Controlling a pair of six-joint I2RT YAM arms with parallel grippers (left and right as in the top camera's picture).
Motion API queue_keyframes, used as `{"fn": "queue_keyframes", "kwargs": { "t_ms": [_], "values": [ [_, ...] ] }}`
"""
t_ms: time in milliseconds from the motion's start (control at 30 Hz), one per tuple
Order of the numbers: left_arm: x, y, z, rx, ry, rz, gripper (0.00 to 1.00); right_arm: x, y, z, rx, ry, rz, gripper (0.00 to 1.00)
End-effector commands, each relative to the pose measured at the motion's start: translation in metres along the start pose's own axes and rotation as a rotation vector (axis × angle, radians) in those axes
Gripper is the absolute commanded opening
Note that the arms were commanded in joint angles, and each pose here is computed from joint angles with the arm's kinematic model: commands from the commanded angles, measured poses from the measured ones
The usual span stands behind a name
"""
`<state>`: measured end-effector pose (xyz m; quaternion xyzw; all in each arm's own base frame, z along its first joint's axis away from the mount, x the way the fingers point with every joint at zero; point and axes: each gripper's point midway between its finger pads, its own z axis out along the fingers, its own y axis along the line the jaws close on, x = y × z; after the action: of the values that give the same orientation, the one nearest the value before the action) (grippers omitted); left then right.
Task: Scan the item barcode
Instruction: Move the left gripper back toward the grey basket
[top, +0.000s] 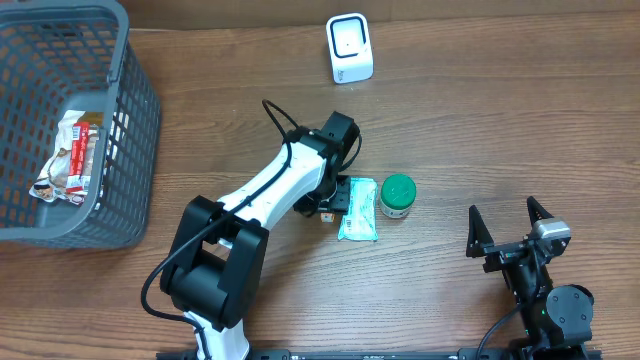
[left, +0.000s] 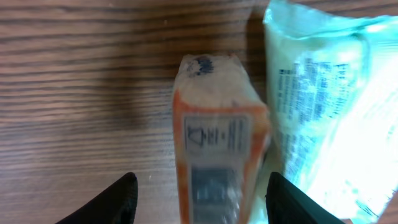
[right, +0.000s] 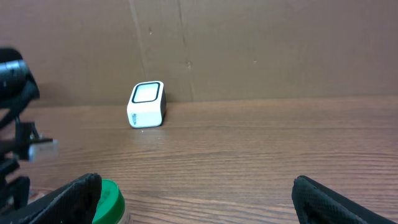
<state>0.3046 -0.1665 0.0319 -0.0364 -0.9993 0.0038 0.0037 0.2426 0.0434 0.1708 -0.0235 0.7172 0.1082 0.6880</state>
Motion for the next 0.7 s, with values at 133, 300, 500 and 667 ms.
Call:
{"fn": "queue_keyframes", "kwargs": {
  "t_ms": [133, 300, 500, 667],
  "values": [
    [-0.067, 0.013, -0.093, 0.003, -0.216, -0.016, 0.58, 0.001, -0.003, 0.0, 0.014, -0.008, -0.001, 1.0],
    [-0.105, 0.064, -0.168, -0.179, -0.399, -0.026, 0.57, 0.001, -0.003, 0.0, 0.014, -0.008, -0.001, 1.0],
    [-0.123, 0.145, -0.275, -0.432, -0.624, -0.161, 0.8, 0.001, -0.003, 0.0, 0.014, -0.008, -0.001, 1.0],
    [-0.124, 0.197, -0.34, -0.474, -0.762, -0.22, 0.88, 0.001, -0.003, 0.0, 0.014, -0.008, -0.001, 1.0]
  ]
}}
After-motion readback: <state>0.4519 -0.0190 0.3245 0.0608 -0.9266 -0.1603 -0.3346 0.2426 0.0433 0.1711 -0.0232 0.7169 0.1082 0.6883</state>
